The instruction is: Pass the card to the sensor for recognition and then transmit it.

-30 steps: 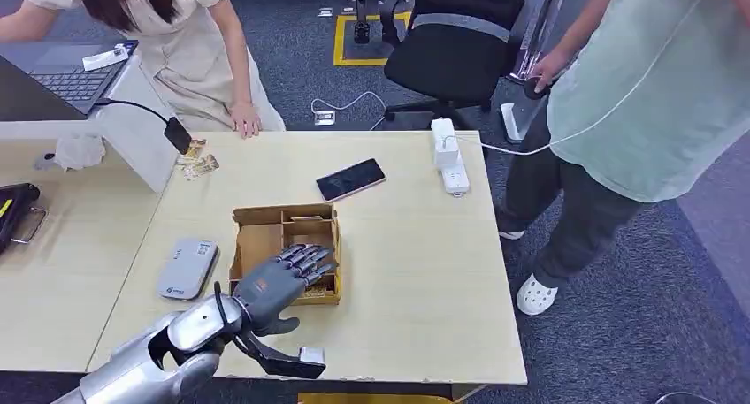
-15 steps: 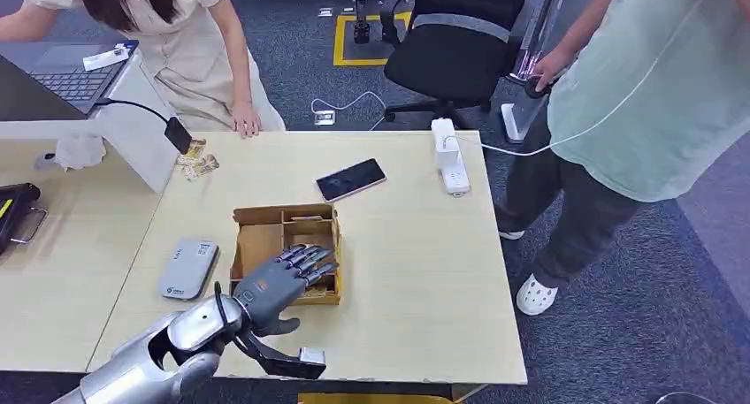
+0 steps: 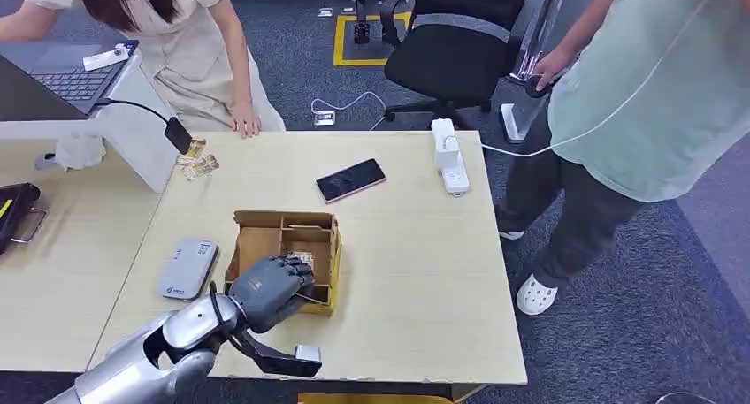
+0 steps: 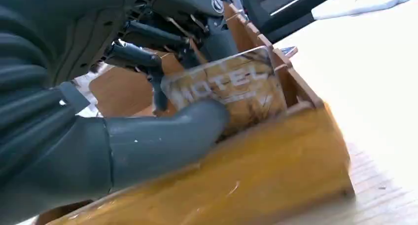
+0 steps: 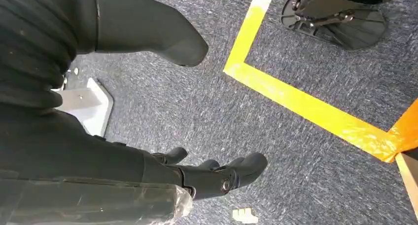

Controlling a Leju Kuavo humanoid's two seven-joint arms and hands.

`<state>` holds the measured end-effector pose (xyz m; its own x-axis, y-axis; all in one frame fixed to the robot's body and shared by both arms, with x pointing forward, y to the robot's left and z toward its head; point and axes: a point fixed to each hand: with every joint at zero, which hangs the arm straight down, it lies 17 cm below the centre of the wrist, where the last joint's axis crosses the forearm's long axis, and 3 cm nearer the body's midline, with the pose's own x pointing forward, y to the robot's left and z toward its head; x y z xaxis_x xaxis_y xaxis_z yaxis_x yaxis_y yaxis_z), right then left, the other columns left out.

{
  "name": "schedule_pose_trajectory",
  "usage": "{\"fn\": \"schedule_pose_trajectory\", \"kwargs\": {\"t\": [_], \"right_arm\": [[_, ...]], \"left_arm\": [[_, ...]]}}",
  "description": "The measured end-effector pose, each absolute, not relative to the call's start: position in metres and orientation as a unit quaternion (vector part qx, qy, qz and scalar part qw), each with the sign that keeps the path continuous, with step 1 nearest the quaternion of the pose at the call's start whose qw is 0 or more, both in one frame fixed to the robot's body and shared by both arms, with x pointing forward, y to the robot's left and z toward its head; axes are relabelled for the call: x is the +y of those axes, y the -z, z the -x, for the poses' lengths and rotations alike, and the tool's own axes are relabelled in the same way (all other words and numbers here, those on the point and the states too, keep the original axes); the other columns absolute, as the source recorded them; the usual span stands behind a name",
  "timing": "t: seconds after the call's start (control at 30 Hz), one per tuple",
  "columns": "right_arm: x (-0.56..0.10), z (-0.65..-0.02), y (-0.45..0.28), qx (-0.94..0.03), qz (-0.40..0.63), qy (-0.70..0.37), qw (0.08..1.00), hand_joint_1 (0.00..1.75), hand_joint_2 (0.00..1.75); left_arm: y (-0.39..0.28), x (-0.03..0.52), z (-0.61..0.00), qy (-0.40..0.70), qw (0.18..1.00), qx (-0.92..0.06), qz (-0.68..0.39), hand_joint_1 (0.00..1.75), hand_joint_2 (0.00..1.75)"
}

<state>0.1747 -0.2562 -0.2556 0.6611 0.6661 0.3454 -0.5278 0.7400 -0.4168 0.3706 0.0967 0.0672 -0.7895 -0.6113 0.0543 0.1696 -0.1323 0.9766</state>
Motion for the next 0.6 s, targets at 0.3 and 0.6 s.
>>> {"fn": "schedule_pose_trajectory", "kwargs": {"t": [0.3,0.6], "right_arm": [[-0.2557,-0.1768,0.2549,-0.247,0.141,-0.331,0.9,0.0,1.75],[-0.2558,-0.1776,0.2546,-0.248,0.141,-0.33,0.9,0.0,1.75]], "left_arm": [[-0.066,0.1008,-0.3711,0.73,0.271,-0.6,-0.183,1.75,1.75],[-0.0689,0.1055,-0.3751,0.723,0.276,-0.604,-0.191,1.75,1.75]]}}
